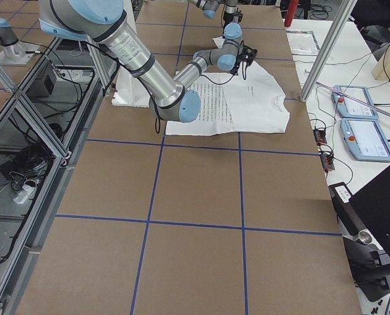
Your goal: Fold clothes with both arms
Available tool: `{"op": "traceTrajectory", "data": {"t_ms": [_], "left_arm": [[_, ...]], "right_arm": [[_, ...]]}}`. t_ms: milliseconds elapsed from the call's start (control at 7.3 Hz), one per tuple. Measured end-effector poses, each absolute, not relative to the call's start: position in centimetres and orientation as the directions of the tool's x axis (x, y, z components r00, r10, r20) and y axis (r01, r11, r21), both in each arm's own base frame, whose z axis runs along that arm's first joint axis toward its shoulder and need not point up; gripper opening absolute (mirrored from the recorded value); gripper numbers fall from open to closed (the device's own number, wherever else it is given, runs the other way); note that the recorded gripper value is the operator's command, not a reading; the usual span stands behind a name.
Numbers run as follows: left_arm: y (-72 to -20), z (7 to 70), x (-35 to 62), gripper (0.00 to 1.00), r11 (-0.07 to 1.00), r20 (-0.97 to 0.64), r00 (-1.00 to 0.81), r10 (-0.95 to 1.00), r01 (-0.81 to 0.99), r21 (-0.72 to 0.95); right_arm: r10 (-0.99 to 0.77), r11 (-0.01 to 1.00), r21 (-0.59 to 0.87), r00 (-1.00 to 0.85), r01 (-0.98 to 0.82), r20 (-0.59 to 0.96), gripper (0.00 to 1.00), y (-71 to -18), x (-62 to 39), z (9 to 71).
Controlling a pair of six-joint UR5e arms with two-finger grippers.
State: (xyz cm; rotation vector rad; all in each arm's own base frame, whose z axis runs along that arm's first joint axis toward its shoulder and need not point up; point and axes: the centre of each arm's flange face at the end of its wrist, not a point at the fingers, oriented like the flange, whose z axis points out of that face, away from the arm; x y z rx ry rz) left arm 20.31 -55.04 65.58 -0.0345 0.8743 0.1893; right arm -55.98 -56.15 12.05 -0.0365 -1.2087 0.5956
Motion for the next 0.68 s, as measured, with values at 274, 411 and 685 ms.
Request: {"op": "traceTrajectory", "data": {"t_ms": [274,411,685], "left_arm": [[-54.97,65.65,20.37,0.0,0.982,-0.764,0.626,0.157,-0.184,0.051],[-55.0,65.61,20.39,0.0,0.982,-0.764,0.626,0.158,-0.184,0.053],[-55.07,65.17,20.47,0.0,0.981,-0.767,0.621,0.163,-0.185,0.059]], "right_arm": [[0.449,0.848,-0.335,0.218,-0.411,0.867,0.99,-56.06,-55.85,11.91],[0.449,0.848,-0.336,0.218,-0.411,0.867,0.99,-56.04,-55.84,11.9],[0.449,0.847,-0.336,0.217,-0.411,0.866,0.99,-56.03,-55.82,11.95]]}}
